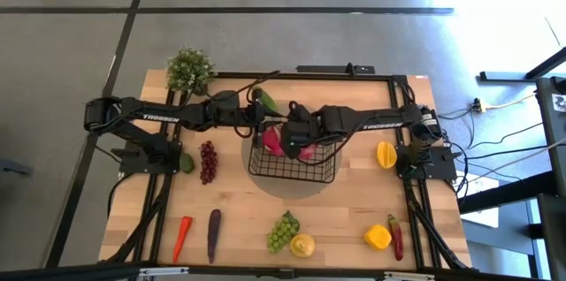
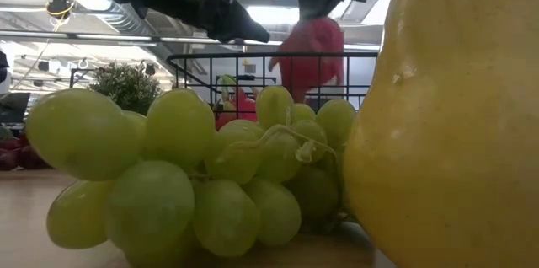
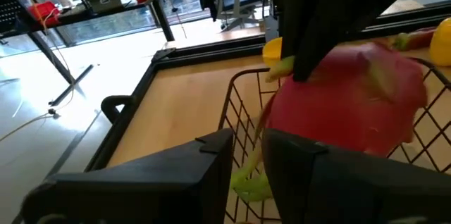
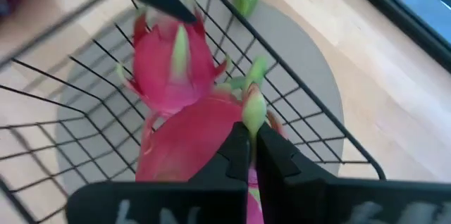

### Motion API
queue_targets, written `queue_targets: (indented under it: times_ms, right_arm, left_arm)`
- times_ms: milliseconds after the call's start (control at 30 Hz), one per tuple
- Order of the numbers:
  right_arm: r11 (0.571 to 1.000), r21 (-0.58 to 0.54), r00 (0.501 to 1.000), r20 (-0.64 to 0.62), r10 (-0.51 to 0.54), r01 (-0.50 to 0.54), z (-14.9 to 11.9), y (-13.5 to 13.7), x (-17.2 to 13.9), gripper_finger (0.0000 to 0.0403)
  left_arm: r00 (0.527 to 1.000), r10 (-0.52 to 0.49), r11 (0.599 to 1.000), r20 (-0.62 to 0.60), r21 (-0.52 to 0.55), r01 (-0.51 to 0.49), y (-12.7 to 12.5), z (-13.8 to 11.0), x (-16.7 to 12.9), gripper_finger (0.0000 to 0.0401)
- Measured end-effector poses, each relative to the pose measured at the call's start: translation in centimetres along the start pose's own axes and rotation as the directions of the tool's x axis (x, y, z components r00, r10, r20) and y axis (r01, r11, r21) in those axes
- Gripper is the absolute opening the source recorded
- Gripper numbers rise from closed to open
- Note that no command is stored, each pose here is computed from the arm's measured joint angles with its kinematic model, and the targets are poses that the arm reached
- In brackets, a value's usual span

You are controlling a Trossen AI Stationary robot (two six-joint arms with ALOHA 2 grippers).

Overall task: Build produce basket
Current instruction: Put the pink dragon fruit into the black wire basket

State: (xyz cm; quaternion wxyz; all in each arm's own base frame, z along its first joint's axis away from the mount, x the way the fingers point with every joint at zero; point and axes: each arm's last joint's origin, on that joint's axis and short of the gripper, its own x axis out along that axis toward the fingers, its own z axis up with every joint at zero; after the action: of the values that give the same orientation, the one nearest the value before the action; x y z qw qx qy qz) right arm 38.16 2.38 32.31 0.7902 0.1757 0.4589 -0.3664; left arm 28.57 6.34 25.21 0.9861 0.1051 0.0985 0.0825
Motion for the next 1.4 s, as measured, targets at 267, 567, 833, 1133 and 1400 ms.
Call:
queue_targets:
  times_ms: [267, 567, 833, 1133, 1400]
  right_arm:
    - [0.999, -0.029, 0.998, 0.04, 0.043, -0.042, 0.7, 0.2, -2.0, 0.0]
    - [0.998, -0.029, 0.997, 0.036, 0.063, -0.062, 0.8, -0.2, -2.8, 0.0]
    - [0.995, -0.055, 0.993, 0.075, 0.092, -0.088, 1.3, -1.1, -4.6, 0.0]
    - [0.988, -0.11, 0.986, 0.113, 0.125, -0.113, 2.1, -1.3, -6.1, 0.0]
    - [0.982, -0.155, 0.98, 0.144, 0.135, -0.113, 2.6, -1.6, -7.0, 0.0]
  left_arm:
    - [0.998, 0.066, 0.998, 0.017, 0.02, -0.067, 0.3, 0.4, -0.1, 0.0069]
    - [0.998, 0.063, 0.985, 0.02, 0.162, -0.066, -0.2, 0.5, -0.1, 0.0065]
    - [0.996, 0.09, 0.981, 0.013, 0.171, -0.091, -0.1, 0.5, -0.1, 0.0007]
    - [0.996, 0.087, 0.951, 0.022, 0.296, -0.09, 0.1, 1.2, 0.0, 0.0034]
    - [0.995, 0.093, 0.95, 0.026, 0.296, -0.097, 0.3, 2.1, 0.1, 0.0075]
